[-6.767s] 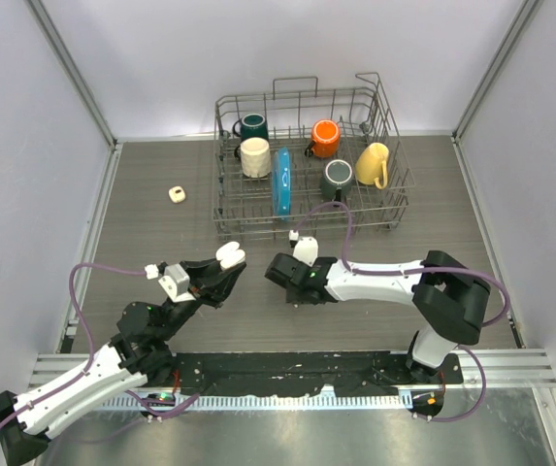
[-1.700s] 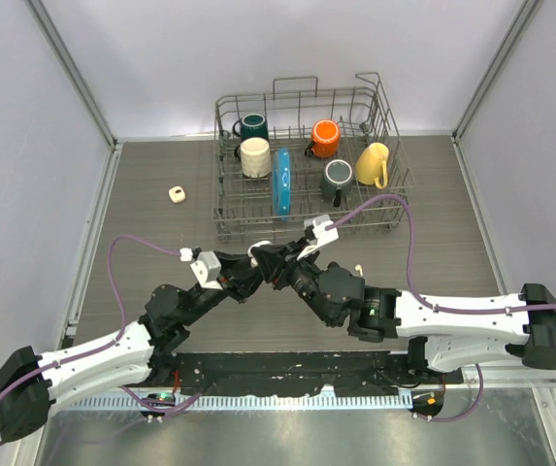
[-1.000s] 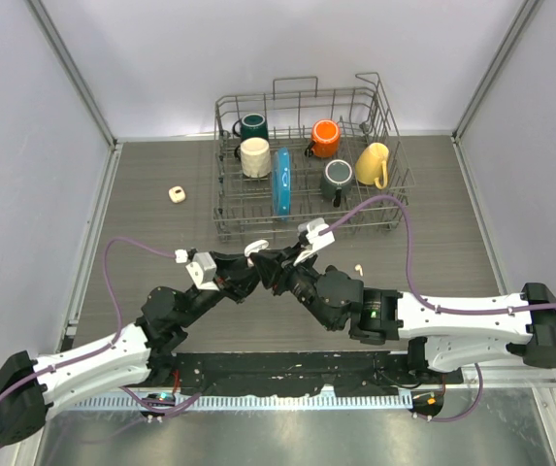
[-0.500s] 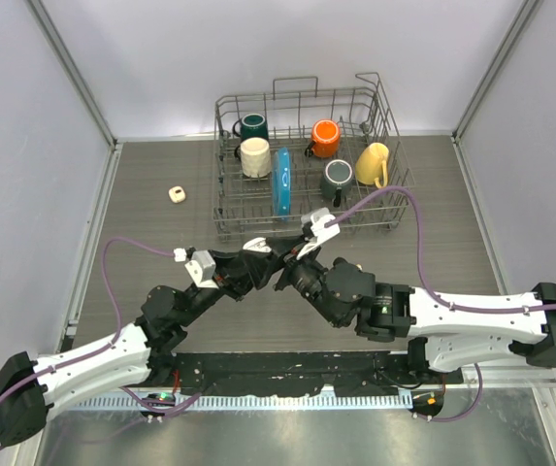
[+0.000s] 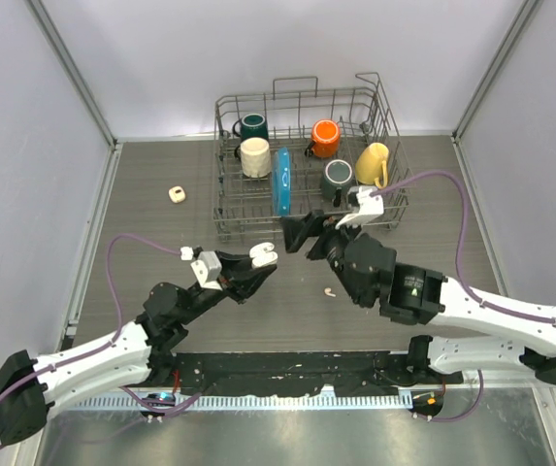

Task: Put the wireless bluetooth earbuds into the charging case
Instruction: Place the earbud in the charging case, then close the charging case, then place the charging case at the center of the board.

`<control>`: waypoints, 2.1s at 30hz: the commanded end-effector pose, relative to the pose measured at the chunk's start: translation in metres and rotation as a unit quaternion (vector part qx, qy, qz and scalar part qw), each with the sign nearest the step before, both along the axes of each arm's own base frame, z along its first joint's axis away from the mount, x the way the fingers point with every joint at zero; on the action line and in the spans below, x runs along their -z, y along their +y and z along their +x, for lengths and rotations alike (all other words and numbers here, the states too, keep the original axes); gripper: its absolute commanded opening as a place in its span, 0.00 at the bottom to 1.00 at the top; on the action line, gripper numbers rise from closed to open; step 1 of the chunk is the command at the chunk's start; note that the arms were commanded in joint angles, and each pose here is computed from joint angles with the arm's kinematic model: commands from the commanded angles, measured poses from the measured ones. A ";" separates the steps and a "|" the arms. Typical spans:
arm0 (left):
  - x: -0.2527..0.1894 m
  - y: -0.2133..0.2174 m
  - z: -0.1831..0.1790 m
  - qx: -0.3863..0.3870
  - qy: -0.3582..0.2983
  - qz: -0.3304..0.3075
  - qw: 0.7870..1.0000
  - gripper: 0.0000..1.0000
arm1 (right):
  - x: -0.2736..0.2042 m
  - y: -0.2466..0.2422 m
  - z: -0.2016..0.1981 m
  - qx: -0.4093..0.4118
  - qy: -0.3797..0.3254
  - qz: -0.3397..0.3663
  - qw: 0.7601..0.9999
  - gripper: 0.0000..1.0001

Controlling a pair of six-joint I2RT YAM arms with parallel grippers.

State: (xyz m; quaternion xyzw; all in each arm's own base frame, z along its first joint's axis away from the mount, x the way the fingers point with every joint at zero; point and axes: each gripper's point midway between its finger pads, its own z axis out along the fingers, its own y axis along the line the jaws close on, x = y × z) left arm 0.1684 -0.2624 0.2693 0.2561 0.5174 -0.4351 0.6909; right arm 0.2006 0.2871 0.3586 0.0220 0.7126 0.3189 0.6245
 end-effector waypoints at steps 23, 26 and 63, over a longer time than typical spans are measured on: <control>-0.017 -0.040 -0.026 0.125 -0.018 0.039 0.991 0.00 | 0.080 0.005 0.013 -0.112 0.196 -0.013 0.974 0.84; -0.015 -0.040 -0.025 0.122 -0.017 0.040 0.992 0.00 | 0.090 0.004 0.009 -0.118 0.206 -0.018 0.971 0.84; 0.142 -0.053 0.021 -0.022 0.434 0.115 0.893 0.00 | 0.114 -0.137 0.012 0.152 0.182 0.066 0.969 0.83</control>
